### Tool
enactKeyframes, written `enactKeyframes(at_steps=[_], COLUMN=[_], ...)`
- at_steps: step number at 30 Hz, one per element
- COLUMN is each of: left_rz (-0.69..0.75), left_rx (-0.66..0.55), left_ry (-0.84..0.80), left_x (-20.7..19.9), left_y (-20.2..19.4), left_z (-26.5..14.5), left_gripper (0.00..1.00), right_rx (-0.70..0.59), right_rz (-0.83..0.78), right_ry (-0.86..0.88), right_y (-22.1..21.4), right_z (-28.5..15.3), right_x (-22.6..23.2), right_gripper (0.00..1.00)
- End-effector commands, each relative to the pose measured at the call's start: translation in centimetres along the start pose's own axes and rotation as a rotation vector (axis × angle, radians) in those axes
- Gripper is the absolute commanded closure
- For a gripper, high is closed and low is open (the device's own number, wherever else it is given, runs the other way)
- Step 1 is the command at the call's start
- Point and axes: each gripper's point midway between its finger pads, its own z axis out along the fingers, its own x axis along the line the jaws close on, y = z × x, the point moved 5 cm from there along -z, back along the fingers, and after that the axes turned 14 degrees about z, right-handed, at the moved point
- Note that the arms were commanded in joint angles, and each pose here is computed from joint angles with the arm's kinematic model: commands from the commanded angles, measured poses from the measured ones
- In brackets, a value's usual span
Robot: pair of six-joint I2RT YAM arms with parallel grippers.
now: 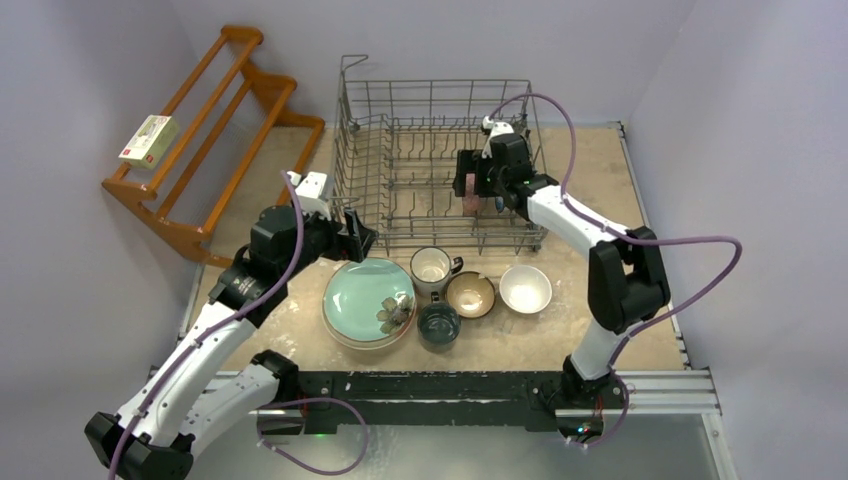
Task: Load the mixed dishes into the dish rack
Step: Insert the bowl into the dish rack.
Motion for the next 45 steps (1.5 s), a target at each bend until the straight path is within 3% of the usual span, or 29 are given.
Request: enactKeyframes(at_steps=[1,7,10,18,21,31,45], left_rz=[0.023,0.023,0.023,0.021,0.021,0.019,0.02], left_rx=[-0.018,-0.019,-0.019,-0.013,-0.011,-0.003,0.001], left_ry=[0.002,0.001,0.001,-0.002,-0.002,-0.004,0.001], left_x=[0.2,0.2,0.2,0.1,0.1,0.1,0.2], left_y=[0.3,0.3,0.3,0.2,0.2,0.1,0.0], left_z=[0.2,0.2,0.2,0.3,0.4,0.6,0.7], left_gripper=[0.14,0.14,0.14,0.14,0.14,0.14,0.14], right_rx=[-0.146,-0.206,-0.212,-0.155,-0.125,-0.037,-0.093], right_rz=[0.017,0.016,-0.005,-0.026,-0.027,-0.029,-0.013], right_ry=[0.033,0.047,0.095,0.209,0.235,0.226,-0.004], right_y=[4.1,5.9,6.3,5.6,5.0,2.6,2.1], right_z=[-2.8,-4.6,-5.4,-5.6,-5.0,-1.6,0.0], right_x=[2.0,2.8,3.5,5.5,6.1,6.4,2.9], right_gripper=[0.01,0.02,0.1,0.65,0.77,0.96,1.0])
